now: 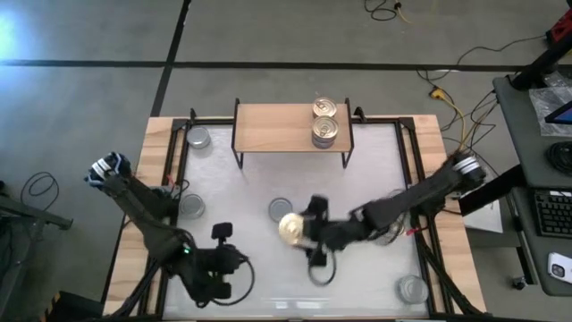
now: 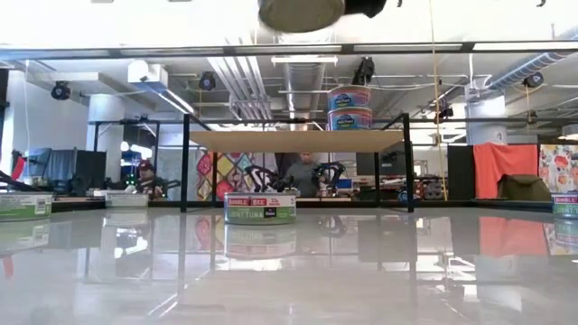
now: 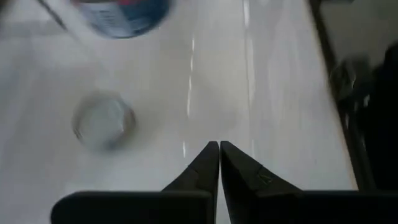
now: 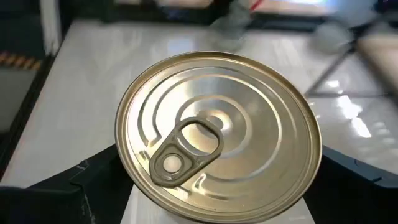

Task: Stack canned seafood by type on shelf
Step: Stack the blue tuna can on top of the blue tuna can on the shelf

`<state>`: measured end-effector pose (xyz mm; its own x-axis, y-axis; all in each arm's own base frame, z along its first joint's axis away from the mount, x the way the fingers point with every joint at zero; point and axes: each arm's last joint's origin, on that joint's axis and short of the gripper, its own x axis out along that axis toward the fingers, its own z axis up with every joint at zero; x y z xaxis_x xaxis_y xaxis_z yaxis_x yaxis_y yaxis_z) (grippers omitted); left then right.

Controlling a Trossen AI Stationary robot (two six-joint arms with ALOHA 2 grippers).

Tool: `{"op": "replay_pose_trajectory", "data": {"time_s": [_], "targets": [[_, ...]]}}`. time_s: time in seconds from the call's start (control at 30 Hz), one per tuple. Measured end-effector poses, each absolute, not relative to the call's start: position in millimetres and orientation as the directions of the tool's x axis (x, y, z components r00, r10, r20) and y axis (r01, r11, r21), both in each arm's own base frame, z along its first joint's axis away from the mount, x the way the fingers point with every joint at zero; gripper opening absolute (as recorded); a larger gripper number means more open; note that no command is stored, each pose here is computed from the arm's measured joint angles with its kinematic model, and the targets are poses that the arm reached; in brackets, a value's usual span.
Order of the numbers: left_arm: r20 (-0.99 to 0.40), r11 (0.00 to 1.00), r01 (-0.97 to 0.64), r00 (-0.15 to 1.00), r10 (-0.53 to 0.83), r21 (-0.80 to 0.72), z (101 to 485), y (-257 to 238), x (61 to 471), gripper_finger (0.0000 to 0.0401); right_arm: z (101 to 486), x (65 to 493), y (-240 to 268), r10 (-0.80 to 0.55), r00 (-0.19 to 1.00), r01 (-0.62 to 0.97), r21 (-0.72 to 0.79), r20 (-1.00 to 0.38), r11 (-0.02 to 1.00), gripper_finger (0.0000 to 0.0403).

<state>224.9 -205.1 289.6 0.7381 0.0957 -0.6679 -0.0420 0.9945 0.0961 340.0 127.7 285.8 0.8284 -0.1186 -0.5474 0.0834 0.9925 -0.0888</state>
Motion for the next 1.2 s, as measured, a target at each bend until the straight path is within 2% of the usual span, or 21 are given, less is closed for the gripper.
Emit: {"op": "replay_pose_trajectory", "data": {"time_s": [0.23, 0.47, 0.83, 1.03, 1.2], "targets": [[-0.547, 0.977, 0.042, 0.833, 0.082, 0.21, 299.7, -173.6, 239.2, 0.0, 341.7, 314.2, 47.8, -0.275, 0.842, 0.238, -0.138, -0.465, 0.961, 0.0365], [-0.535, 0.971, 0.009, 0.836, 0.123, 0.237, 309.0, -99.8, 255.9, 0.0, 373.2, 284.3, -48.3, -0.399, 0.821, 0.376, -0.139, -0.409, 0.916, 0.0365], [-0.375, 0.977, -0.085, 0.914, 0.155, 0.196, 345.7, 27.9, 257.7, 0.0, 370.2, 243.1, -189.3, -0.357, 0.83, 0.386, -0.022, -0.428, 0.922, 0.0365], [-0.302, 0.966, -0.161, 0.928, 0.218, 0.202, 350.9, 90.4, 252.5, 0.0, 367.1, 231.2, -230.5, -0.359, 0.828, 0.392, -0.013, -0.43, 0.92, 0.0365], [-0.287, 0.967, -0.164, 0.933, 0.216, 0.194, 344.1, 130.2, 248.6, 0.0, 355.7, 236.8, -241.8, -0.349, 0.817, 0.342, -0.101, -0.459, 0.934, 0.0365]]}}
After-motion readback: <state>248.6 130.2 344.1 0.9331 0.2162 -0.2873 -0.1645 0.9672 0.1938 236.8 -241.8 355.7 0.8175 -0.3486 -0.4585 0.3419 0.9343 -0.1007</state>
